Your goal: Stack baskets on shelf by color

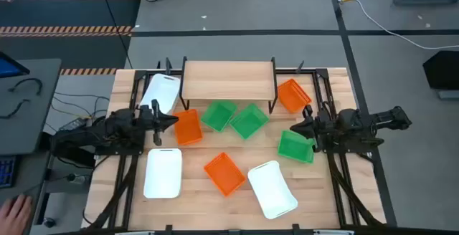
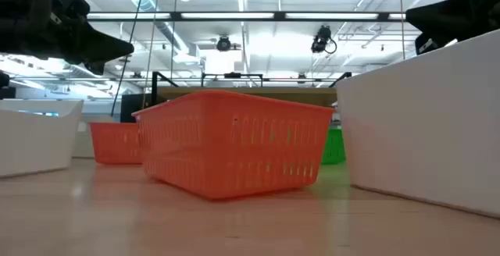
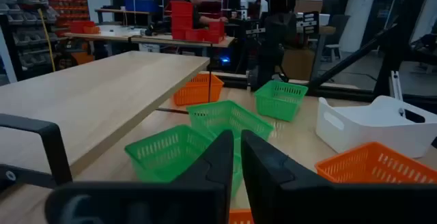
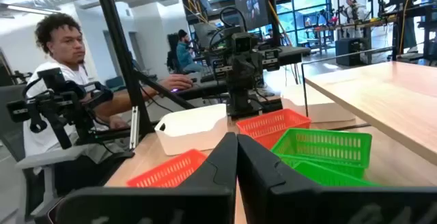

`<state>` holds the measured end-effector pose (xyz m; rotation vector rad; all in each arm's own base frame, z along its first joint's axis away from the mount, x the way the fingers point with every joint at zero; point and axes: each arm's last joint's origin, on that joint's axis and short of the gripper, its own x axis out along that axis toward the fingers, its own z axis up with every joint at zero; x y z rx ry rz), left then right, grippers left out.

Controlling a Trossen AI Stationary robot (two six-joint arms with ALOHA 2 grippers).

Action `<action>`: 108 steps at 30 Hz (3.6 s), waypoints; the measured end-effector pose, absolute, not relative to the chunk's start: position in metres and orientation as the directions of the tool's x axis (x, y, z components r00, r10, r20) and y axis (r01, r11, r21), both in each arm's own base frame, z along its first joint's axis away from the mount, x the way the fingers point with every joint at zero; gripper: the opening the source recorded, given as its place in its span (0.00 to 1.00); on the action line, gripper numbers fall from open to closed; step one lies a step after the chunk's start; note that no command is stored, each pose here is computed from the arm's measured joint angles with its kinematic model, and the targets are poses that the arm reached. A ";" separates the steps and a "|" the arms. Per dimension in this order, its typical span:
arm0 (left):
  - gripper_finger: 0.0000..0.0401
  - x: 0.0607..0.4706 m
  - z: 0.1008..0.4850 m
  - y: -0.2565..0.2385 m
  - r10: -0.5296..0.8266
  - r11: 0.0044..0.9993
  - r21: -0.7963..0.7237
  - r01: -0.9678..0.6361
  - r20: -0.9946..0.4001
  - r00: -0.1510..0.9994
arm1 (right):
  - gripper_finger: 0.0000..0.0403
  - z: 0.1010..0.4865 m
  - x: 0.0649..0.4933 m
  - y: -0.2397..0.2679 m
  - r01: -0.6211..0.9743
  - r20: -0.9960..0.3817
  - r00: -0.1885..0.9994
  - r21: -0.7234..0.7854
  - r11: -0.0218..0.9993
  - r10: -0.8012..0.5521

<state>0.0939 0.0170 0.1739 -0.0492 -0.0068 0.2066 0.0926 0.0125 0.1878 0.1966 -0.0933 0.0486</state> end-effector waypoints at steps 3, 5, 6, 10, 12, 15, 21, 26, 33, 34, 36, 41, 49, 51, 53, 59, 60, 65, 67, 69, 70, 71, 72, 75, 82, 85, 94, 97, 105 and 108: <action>0.09 0.094 0.174 0.017 0.205 0.978 -0.049 -0.205 0.002 0.979 | 0.04 0.188 0.093 0.013 -0.057 0.097 0.995 0.193 0.980 0.039; 0.08 0.094 0.174 0.017 0.205 0.978 -0.050 -0.205 0.001 0.979 | 0.04 0.188 0.093 0.013 -0.057 0.097 0.994 0.193 0.980 0.039; 0.08 0.094 0.174 0.017 0.205 0.978 -0.049 -0.204 0.001 0.979 | 0.04 0.188 0.093 0.013 -0.057 0.098 0.994 0.193 0.980 0.039; 0.07 0.094 0.174 0.017 0.205 0.978 -0.049 -0.205 0.001 0.979 | 0.04 0.188 0.093 0.013 -0.057 0.097 0.994 0.193 0.980 0.039; 0.08 0.094 0.174 0.017 0.205 0.978 -0.049 -0.205 0.002 0.979 | 0.04 0.188 0.093 0.013 -0.057 0.097 0.995 0.193 0.980 0.039; 0.09 0.094 0.174 0.017 0.205 0.978 -0.049 -0.204 0.001 0.979 | 0.04 0.188 0.093 0.013 -0.057 0.097 0.994 0.193 0.980 0.039; 0.09 0.094 0.174 0.017 0.205 0.978 -0.049 -0.205 0.001 0.979 | 0.04 0.188 0.093 0.013 -0.057 0.097 0.995 0.193 0.980 0.039; 0.08 0.094 0.174 0.017 0.205 0.978 -0.049 -0.205 0.001 0.979 | 0.04 0.188 0.093 0.013 -0.057 0.097 0.995 0.193 0.980 0.039; 0.07 0.094 0.174 0.017 0.205 0.978 -0.050 -0.205 0.001 0.979 | 0.04 0.188 0.093 0.013 -0.057 0.097 0.994 0.193 0.980 0.039; 0.08 0.094 0.174 0.017 0.205 0.978 -0.050 -0.205 0.002 0.979 | 0.04 0.188 0.093 0.013 -0.057 0.097 0.995 0.193 0.980 0.039; 0.08 0.094 0.174 0.017 0.205 0.978 -0.049 -0.205 0.001 0.979 | 0.04 0.188 0.093 0.013 -0.057 0.097 0.995 0.193 0.980 0.039; 0.09 0.094 0.174 0.017 0.205 0.978 -0.049 -0.205 0.002 0.979 | 0.04 0.188 0.093 0.013 -0.057 0.097 0.994 0.193 0.980 0.039; 0.06 0.094 0.174 0.017 0.205 0.978 -0.050 -0.205 0.001 0.979 | 0.04 0.188 0.093 0.013 -0.057 0.097 0.994 0.193 0.980 0.039; 0.07 0.094 0.174 0.017 0.205 0.978 -0.049 -0.204 0.001 0.979 | 0.04 0.188 0.093 0.013 -0.058 0.098 0.994 0.193 0.980 0.039; 0.07 0.094 0.174 0.017 0.205 0.978 -0.050 -0.204 0.001 0.979 | 0.04 0.188 0.093 0.013 -0.057 0.097 0.995 0.193 0.980 0.039; 0.09 0.094 0.174 0.017 0.205 0.978 -0.050 -0.204 0.002 0.979 | 0.04 0.188 0.093 0.012 -0.019 0.097 0.995 0.071 0.997 0.012; 0.09 0.094 0.174 0.017 0.205 0.978 -0.050 -0.205 0.002 0.979 | 0.04 0.188 0.093 0.011 -0.009 0.097 0.995 0.039 0.999 0.006; 0.07 0.094 0.174 0.017 0.205 0.978 -0.050 -0.205 0.002 0.979 | 0.04 0.193 0.092 0.011 0.026 0.150 0.988 -0.030 0.999 -0.021; 0.07 0.094 0.175 0.017 0.205 0.978 -0.051 -0.204 0.015 0.979 | 0.04 0.195 0.092 0.011 0.025 0.171 0.985 -0.023 0.999 -0.021; 0.06 0.094 0.177 0.017 0.205 0.978 -0.054 -0.203 0.036 0.978 | 0.04 0.198 0.091 0.010 0.021 0.201 0.979 0.005 1.000 -0.022; 0.06 0.094 0.178 0.017 0.205 0.977 -0.066 -0.202 0.042 0.978 | 0.04 0.199 0.091 0.010 0.020 0.207 0.978 0.013 1.000 -0.022; 0.06 0.094 0.178 0.017 0.204 0.976 -0.083 -0.200 0.047 0.978 | 0.04 0.199 0.091 0.010 0.018 0.213 0.977 0.019 1.000 -0.022; 0.06 0.094 0.179 0.017 0.204 0.974 -0.109 -0.198 0.050 0.978 | 0.04 0.200 0.091 0.010 0.018 0.222 0.975 0.022 1.000 -0.023; 0.07 0.094 0.178 0.017 0.204 0.963 -0.187 -0.192 0.049 0.978 | 0.04 0.203 0.090 0.010 0.031 0.251 0.968 0.010 0.999 -0.033; 0.10 0.092 0.192 0.017 0.208 0.953 -0.257 -0.157 0.182 0.961 | 0.04 0.208 0.088 0.010 -0.001 0.304 0.952 0.132 0.991 -0.040; 0.12 0.092 0.194 0.017 0.212 0.954 -0.259 -0.154 0.211 0.954 | 0.04 0.208 0.088 0.010 -0.021 0.304 0.952 0.180 0.983 -0.035; 0.36 0.091 0.194 0.018 0.272 0.940 -0.265 -0.215 0.202 0.941 | 0.05 0.207 0.089 0.009 0.029 0.288 0.956 0.101 0.994 -0.058; 0.48 0.091 0.194 0.020 0.317 0.930 -0.259 -0.260 0.210 0.925 | 0.07 0.206 0.090 0.007 0.113 0.273 0.953 0.085 0.990 -0.132; 0.66 0.090 0.195 0.023 0.407 0.907 -0.212 -0.365 0.212 0.889 | 0.28 0.219 0.093 0.000 0.289 0.260 0.919 0.064 0.955 -0.296; 0.66 0.089 0.196 0.025 0.436 0.898 -0.177 -0.404 0.218 0.873 | 0.38 0.237 0.098 -0.002 0.318 0.215 0.925 0.021 0.948 -0.315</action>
